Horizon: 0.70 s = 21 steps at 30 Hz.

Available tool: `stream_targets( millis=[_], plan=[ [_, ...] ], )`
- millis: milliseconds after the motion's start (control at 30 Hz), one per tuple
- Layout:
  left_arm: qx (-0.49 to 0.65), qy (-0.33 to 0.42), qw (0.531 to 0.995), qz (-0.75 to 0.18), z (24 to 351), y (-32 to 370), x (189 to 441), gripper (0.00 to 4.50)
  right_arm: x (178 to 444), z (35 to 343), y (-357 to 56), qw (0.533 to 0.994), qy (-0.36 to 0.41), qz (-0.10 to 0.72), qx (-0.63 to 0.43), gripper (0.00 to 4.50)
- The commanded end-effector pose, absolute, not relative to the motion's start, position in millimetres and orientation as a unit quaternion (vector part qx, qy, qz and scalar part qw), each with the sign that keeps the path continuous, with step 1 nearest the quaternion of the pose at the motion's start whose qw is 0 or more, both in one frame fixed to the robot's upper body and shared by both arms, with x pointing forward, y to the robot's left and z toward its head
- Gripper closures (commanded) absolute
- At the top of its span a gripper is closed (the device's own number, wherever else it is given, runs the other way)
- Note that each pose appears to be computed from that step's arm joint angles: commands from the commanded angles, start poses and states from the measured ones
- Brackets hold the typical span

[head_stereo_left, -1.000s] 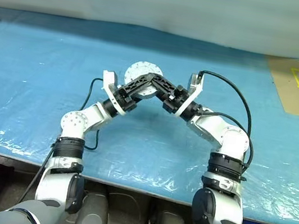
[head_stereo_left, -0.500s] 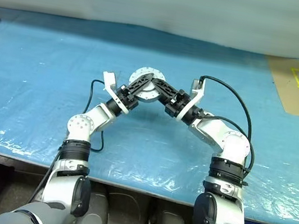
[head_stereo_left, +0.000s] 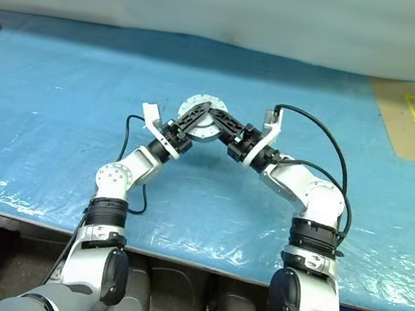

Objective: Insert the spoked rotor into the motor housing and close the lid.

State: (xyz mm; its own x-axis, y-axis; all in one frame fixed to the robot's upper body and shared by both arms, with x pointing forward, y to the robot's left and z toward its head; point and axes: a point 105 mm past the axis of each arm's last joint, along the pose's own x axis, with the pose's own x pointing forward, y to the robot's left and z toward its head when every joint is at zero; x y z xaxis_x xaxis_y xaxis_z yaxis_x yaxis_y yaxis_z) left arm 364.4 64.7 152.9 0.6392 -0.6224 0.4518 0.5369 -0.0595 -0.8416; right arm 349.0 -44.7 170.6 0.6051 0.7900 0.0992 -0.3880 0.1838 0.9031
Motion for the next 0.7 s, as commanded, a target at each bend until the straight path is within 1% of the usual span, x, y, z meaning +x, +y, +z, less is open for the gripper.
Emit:
stream_targets(
  millis=[33,100,167,300,433,500,633,700],
  plan=[
    [-0.587,0.016,0.706,-0.395,156,78,372,1.71,339,203,-37,0.739,0.152,0.448,0.48,2.02],
    [-0.588,0.021,0.713,-0.381,155,79,375,1.71,340,203,-37,0.739,0.153,0.446,0.481,2.02],
    [-0.605,0.01,0.703,-0.374,162,82,377,1.71,340,203,-37,0.739,0.152,0.446,0.481,2.02],
    [-0.649,-0.001,0.655,-0.386,176,88,373,1.71,341,203,-38,0.742,0.148,0.443,0.481,2.02],
    [-0.658,0.022,0.63,-0.413,179,84,364,1.71,341,203,-38,0.743,0.147,0.441,0.481,2.02],
    [-0.637,0.039,0.637,-0.432,177,76,357,1.71,341,204,-38,0.743,0.146,0.442,0.481,2.02],
    [-0.627,0.054,0.648,-0.428,169,71,356,1.71,341,204,-39,0.744,0.144,0.441,0.481,2.02],
    [-0.618,0.044,0.661,-0.423,168,72,357,1.71,341,205,-39,0.745,0.141,0.442,0.478,2.02]
  ],
)
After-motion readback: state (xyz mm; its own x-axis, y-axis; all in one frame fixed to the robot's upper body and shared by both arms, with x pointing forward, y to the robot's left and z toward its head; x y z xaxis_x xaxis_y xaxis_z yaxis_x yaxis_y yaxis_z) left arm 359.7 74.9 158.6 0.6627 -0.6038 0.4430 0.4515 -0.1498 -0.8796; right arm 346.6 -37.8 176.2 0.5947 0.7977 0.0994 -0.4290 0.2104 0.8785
